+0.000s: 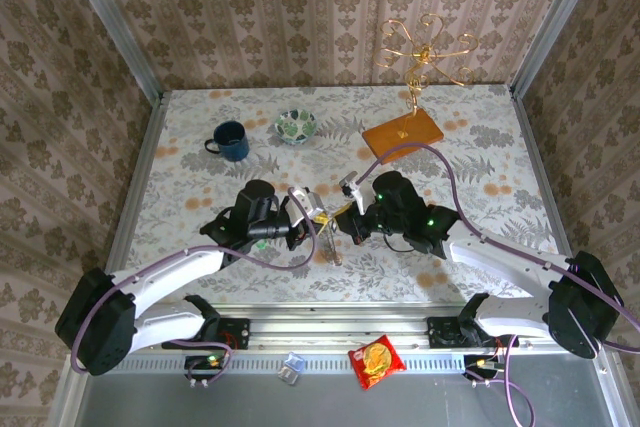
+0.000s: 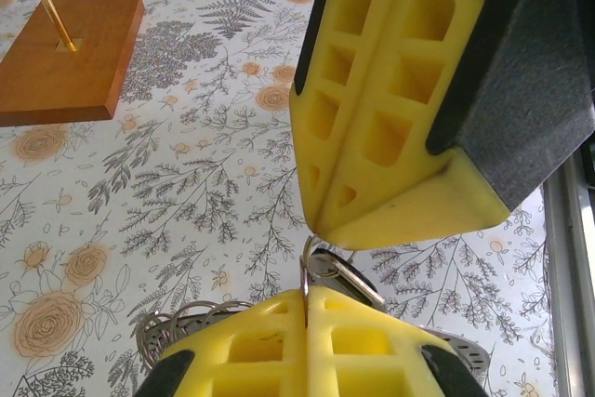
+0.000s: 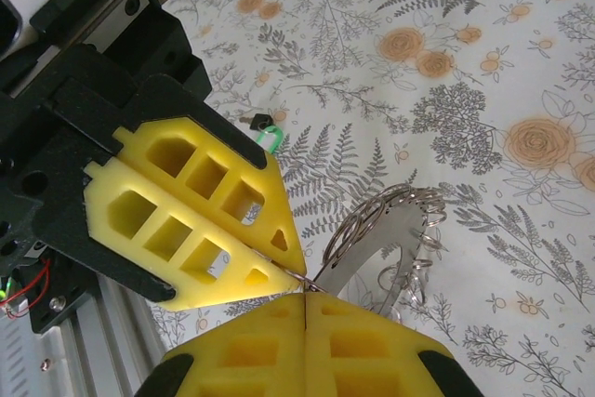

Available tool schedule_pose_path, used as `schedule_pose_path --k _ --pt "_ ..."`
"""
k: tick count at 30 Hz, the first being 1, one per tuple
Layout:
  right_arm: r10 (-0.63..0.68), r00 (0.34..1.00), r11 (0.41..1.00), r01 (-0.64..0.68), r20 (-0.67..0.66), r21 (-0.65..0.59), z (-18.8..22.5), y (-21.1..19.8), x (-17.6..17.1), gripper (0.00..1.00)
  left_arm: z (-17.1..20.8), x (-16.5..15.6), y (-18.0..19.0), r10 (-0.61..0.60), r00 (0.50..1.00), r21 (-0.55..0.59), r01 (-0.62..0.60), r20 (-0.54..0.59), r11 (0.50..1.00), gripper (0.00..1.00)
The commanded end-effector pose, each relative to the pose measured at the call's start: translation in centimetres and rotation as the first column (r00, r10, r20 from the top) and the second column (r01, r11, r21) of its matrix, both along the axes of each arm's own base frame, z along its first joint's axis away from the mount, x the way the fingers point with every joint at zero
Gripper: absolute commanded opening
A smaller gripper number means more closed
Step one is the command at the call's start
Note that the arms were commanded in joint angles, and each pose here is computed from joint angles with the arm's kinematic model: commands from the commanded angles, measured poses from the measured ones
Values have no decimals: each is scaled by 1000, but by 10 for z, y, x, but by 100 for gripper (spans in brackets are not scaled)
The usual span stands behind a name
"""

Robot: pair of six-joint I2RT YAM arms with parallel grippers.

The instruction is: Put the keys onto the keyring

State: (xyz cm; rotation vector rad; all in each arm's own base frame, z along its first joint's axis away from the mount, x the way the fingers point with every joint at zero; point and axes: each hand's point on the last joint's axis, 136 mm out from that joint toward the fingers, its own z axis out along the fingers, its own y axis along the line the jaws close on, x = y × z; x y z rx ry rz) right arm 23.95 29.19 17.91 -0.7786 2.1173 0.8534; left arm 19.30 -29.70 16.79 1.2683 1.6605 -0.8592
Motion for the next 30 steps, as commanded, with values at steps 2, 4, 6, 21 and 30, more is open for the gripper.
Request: schedule_pose_path --k 2,4,6,21,30 --pt "38 999 999 -37 -29 12 -7 -4 -7 0 14 -4 -3 -10 999 -50 12 30 999 0" --pt "49 999 998 -49 -6 25 -3 -9 -8 0 15 -4 -2 -3 999 -54 5 35 999 0" --pt "61 997 998 -62 35 12 -3 -17 -11 0 16 -3 -1 3 999 -63 0 39 998 0" --pt "205 974 977 -197 100 -78 -20 -13 -19 0 17 -4 -2 14 1000 -85 -13 8 996 0" --pt "217 972 976 -212 94 -56 -20 -7 -15 0 17 -5 -2 12 1000 -91 -12 5 996 0"
